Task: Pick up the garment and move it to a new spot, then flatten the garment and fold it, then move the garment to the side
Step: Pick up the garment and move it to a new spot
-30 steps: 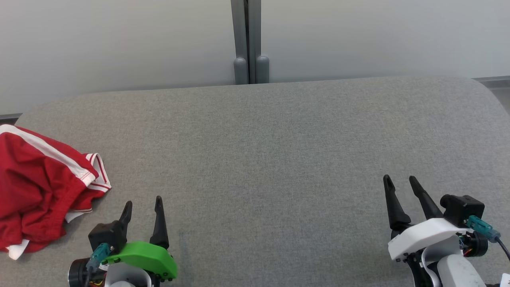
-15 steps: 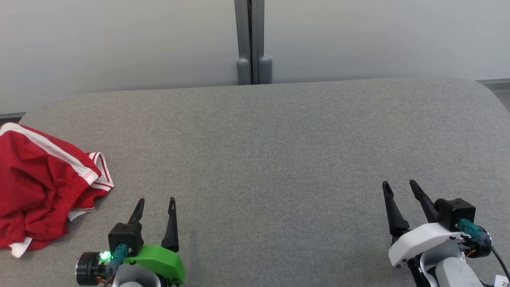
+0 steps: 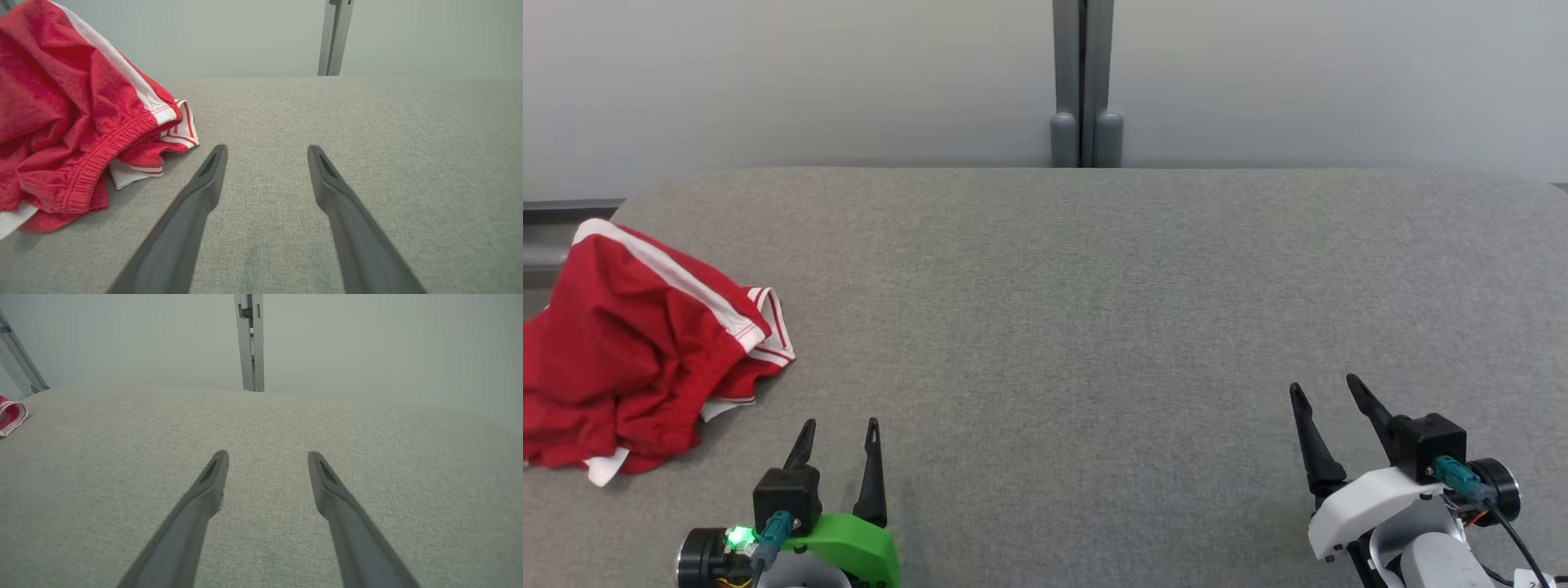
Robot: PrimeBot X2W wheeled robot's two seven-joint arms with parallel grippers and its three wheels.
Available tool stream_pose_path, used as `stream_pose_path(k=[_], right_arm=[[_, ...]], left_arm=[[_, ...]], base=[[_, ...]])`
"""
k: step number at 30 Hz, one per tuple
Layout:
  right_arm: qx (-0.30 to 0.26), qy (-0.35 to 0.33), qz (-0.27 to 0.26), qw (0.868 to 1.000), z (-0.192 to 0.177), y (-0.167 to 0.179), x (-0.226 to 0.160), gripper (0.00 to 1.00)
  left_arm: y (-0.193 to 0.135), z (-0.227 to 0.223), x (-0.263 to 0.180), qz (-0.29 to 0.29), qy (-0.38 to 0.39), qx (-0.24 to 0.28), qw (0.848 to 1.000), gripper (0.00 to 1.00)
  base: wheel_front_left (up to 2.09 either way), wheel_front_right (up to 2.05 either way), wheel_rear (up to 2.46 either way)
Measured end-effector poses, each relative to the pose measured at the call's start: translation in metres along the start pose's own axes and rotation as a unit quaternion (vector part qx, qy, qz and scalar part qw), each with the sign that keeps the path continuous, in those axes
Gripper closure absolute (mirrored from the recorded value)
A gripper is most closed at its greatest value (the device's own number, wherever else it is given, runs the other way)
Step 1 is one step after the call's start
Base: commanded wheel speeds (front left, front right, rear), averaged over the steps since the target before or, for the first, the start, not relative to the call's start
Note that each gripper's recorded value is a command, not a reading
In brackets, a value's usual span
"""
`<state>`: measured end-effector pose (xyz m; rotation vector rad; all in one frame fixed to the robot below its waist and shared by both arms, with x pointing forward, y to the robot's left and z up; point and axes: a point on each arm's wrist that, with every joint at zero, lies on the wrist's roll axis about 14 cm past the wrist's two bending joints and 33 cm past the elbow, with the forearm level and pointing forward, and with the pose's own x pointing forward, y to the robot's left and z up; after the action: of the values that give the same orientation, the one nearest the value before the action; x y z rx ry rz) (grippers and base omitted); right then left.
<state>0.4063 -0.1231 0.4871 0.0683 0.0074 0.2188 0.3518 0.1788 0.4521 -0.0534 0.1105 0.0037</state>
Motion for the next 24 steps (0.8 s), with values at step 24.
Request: stream_pose_path(k=[24], right_arm=[[0.0, 0.025, 0.269, 0.963, -0.022, 0.19, 0.042, 0.0]], left_arm=[[0.154, -0.031, -0.132, 0.298, 0.025, -0.028, 0.954, 0.0]], base=[[0.0, 0.0, 0.0]])
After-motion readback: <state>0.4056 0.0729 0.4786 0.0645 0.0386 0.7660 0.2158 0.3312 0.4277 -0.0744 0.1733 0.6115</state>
